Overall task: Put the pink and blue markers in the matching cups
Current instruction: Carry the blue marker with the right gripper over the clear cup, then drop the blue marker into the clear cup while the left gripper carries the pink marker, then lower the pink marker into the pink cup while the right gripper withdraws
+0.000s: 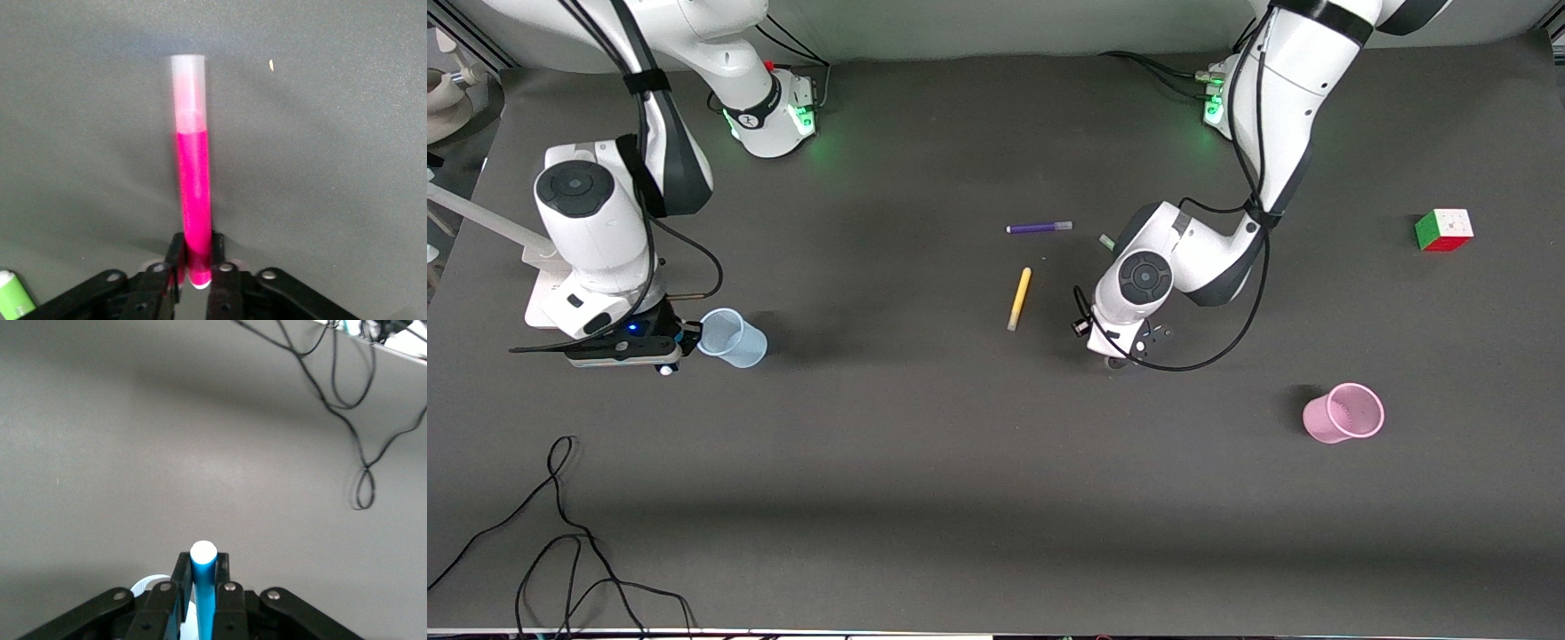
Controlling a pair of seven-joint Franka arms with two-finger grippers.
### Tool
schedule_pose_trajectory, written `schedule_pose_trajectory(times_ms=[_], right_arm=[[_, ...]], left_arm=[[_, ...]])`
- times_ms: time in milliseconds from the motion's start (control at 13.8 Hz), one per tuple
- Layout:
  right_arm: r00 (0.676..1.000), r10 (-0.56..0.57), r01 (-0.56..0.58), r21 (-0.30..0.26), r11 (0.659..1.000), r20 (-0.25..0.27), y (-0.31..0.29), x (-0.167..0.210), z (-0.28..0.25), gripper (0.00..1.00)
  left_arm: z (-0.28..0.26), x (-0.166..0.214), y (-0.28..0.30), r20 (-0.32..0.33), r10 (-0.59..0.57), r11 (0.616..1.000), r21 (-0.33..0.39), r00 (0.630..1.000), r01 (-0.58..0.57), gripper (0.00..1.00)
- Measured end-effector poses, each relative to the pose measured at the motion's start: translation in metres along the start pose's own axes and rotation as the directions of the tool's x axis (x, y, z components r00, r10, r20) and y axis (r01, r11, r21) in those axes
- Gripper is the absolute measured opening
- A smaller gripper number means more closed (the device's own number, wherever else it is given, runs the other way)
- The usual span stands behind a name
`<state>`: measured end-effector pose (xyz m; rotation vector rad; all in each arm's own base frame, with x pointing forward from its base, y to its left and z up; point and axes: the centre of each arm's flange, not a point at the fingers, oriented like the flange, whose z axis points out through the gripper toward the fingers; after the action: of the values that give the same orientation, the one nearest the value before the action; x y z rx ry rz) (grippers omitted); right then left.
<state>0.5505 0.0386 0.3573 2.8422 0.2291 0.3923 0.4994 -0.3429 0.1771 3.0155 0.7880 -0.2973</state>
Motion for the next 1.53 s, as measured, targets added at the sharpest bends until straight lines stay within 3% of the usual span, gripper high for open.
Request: schedule_pose_trajectory(times_ms=[291, 509, 655, 873, 1018, 1164, 1527], right_arm=[[1.0, 0.012, -0.013, 0.018, 1.0, 0.02, -0.02, -0.009, 0.027, 0.18], [0.999, 0.026, -0.026, 0.018, 0.999, 0.026, -0.023, -0.01, 0.029, 0.18], [0.999, 0.028, -0.028, 0.018, 0.999, 0.027, -0.023, -0.01, 0.03, 0.3], [0.999, 0.038, -0.038, 0.017, 0.999, 0.024, -0.022, -0.009, 0.028, 0.6], [0.998, 0.048, -0.049, 0.009, 0.999, 0.027, -0.018, -0.007, 0.02, 0.81], [0.996, 0.07, -0.07, -0.003, 0.998, 0.05, -0.012, -0.003, 0.003, 1.0], [0.951, 0.208, -0.235, 0.096, 0.967, 0.229, -0.022, 0.033, -0.12, 1.0]], left_arm=[[-0.01, 0.004, -0.002, 0.006, -0.007, 1.0, 0.023, 1.0, 0.007, 0.18], [-0.071, 0.022, 0.001, 0.026, -0.03, 0.996, 0.089, 0.999, 0.027, 0.18], [-0.141, 0.046, -0.007, 0.051, -0.028, 0.99, 0.14, 0.998, 0.021, 0.18], [-0.251, 0.107, -0.063, 0.127, 0.053, 0.983, 0.169, 0.99, -0.074, 0.18], [-0.285, 0.163, -0.126, 0.174, 0.11, 0.982, 0.134, 0.978, -0.134, 0.18], [-0.286, 0.211, -0.186, 0.211, 0.145, 0.983, 0.083, 0.967, -0.166, 0.18], [-0.237, 0.286, -0.285, 0.328, 0.244, 0.969, -0.118, 0.912, -0.217, 0.18]])
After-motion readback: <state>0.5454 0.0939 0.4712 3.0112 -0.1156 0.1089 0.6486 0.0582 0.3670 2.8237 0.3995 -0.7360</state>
